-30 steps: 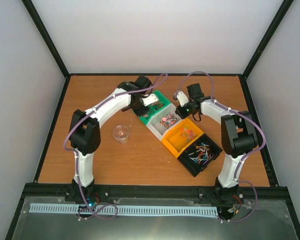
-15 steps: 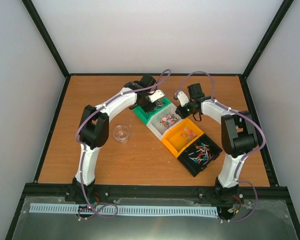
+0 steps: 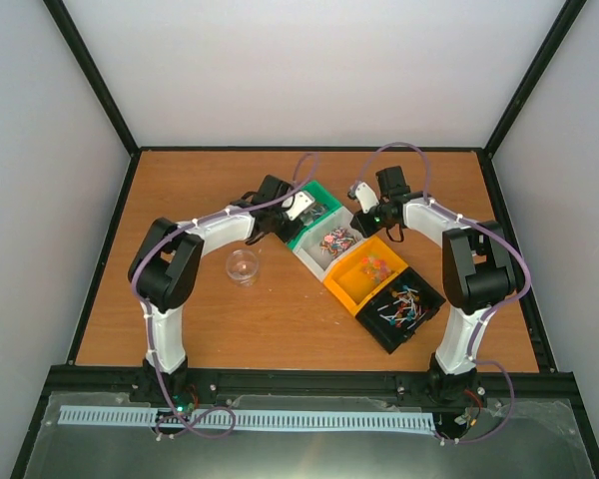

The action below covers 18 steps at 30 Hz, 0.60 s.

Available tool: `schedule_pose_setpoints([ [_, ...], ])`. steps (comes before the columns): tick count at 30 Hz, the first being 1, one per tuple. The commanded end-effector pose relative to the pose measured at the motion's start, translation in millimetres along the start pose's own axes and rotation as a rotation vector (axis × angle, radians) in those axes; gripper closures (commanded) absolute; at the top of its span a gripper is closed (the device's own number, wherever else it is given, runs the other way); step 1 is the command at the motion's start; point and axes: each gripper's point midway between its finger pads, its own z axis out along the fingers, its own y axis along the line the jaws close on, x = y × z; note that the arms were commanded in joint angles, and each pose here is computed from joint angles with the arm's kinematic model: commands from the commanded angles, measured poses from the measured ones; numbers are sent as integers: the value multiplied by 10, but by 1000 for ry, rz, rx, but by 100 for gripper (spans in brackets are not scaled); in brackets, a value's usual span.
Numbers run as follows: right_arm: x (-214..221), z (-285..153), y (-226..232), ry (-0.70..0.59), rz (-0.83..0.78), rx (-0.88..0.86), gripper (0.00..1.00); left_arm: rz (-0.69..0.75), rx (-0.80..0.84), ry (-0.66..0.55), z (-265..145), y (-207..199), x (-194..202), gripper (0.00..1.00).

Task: Pack the candies

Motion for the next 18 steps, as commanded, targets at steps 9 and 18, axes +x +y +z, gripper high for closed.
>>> schedule_pose_setpoints([
  [9,90,82,71,23,-12,-69,97,-73,156,-332,-317,-154,-230,99],
  [18,108,89,-3,28,7,-66,97,-62,151,-378,-446,-98,-97,99],
])
